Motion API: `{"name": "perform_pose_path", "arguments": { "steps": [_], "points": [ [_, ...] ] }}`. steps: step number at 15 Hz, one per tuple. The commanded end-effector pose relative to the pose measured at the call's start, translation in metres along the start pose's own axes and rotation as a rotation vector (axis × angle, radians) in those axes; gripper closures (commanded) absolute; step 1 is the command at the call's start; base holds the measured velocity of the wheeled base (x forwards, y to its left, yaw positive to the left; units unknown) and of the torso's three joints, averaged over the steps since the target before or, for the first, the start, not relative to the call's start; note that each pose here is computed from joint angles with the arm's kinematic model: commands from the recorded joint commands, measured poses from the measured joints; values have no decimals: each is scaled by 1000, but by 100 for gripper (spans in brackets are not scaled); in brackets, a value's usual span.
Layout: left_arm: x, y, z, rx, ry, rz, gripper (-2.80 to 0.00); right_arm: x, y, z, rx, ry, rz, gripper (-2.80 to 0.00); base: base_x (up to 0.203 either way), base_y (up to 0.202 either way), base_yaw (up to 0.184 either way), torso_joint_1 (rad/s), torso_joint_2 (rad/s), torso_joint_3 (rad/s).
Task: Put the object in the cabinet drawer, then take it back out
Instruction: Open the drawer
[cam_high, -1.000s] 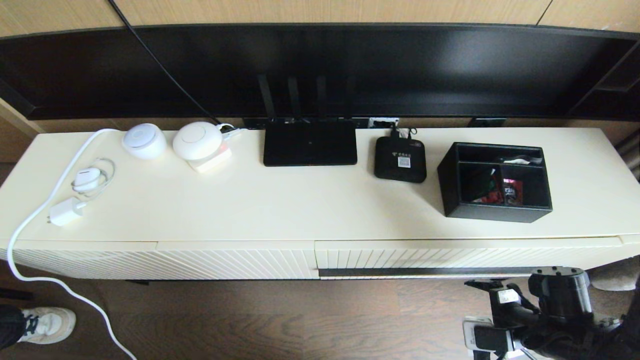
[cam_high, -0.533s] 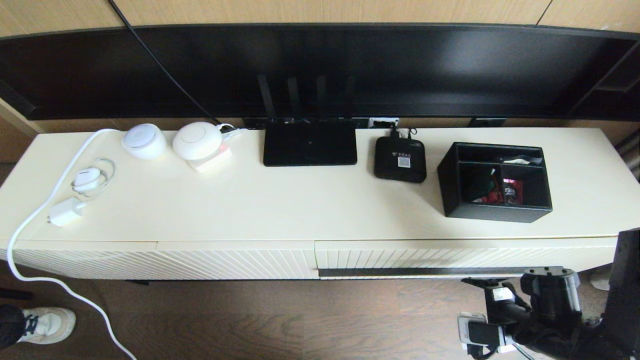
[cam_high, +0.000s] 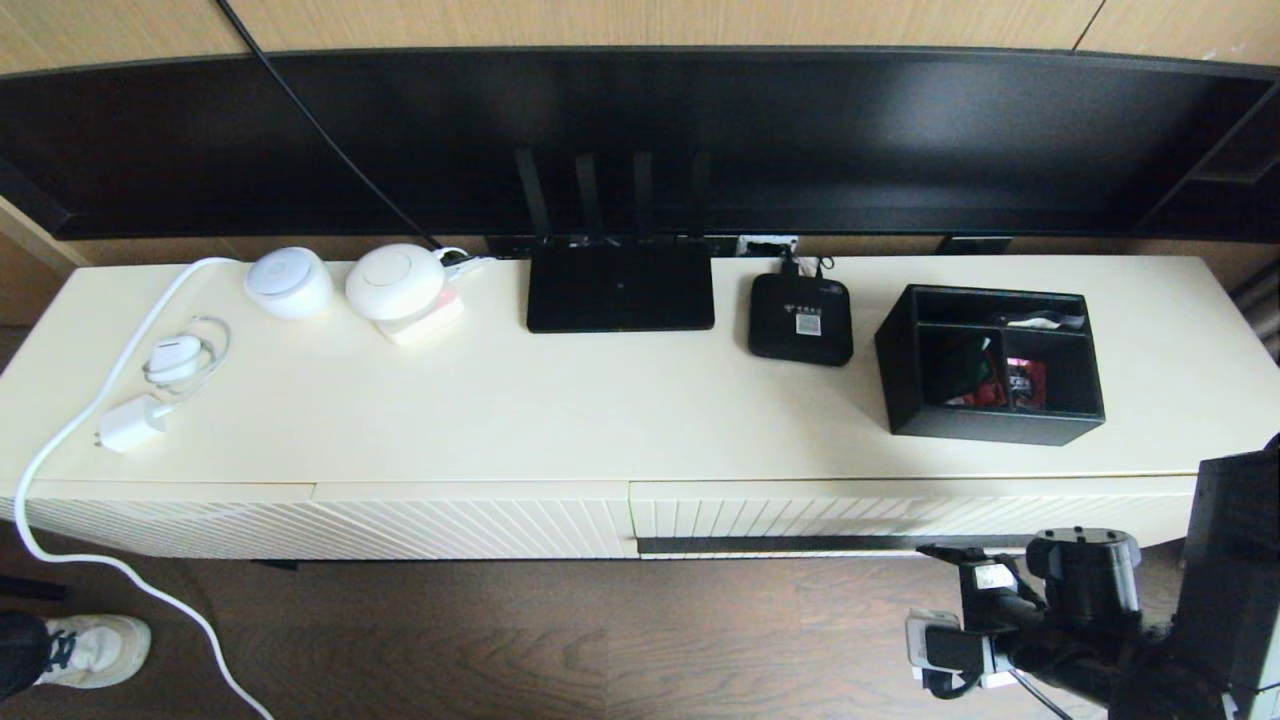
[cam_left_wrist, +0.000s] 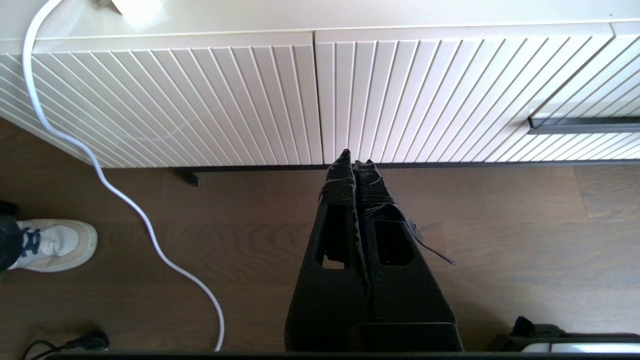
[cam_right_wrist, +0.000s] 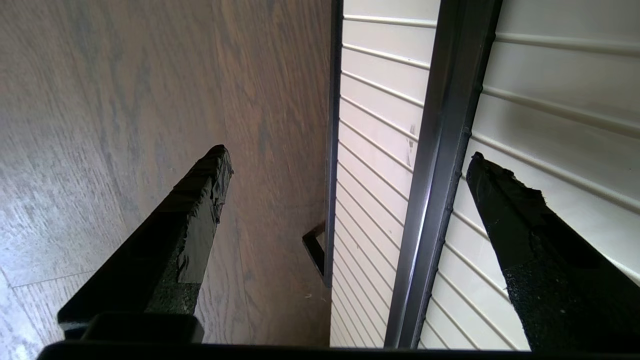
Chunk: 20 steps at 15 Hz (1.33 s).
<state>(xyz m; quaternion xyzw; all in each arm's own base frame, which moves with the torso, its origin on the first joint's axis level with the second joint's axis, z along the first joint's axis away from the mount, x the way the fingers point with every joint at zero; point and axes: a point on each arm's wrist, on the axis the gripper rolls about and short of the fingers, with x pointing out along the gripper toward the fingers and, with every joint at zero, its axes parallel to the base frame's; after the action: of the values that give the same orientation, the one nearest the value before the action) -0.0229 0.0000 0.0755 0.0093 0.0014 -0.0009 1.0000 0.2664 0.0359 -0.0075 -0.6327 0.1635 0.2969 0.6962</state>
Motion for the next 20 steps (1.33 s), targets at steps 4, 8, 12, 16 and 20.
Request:
{"name": "perform_pose_path", "arguments": {
  "steps": [4, 8, 12, 16, 20],
  "points": [
    [0, 0, 0, 0, 2, 0, 0, 11, 0, -4, -2, 5, -5, -280, 0, 0, 0, 0, 0, 0],
    [0, 0, 0, 0, 2, 0, 0, 19, -5, -5, -6, 3, -26, -280, 0, 0, 0, 0, 0, 0],
    [0, 0, 0, 0, 2, 0, 0, 17, -5, -8, -1, 3, -25, -280, 0, 0, 0, 0, 0, 0],
    [0, 0, 0, 0, 0, 0, 0, 20, -3, -9, -2, -6, -16, -280, 0, 0, 0, 0, 0, 0],
    [0, 0, 0, 0, 2, 0, 0, 21, -1, -9, 0, -2, -7, -280, 0, 0, 0, 0, 0, 0]
  ]
}}
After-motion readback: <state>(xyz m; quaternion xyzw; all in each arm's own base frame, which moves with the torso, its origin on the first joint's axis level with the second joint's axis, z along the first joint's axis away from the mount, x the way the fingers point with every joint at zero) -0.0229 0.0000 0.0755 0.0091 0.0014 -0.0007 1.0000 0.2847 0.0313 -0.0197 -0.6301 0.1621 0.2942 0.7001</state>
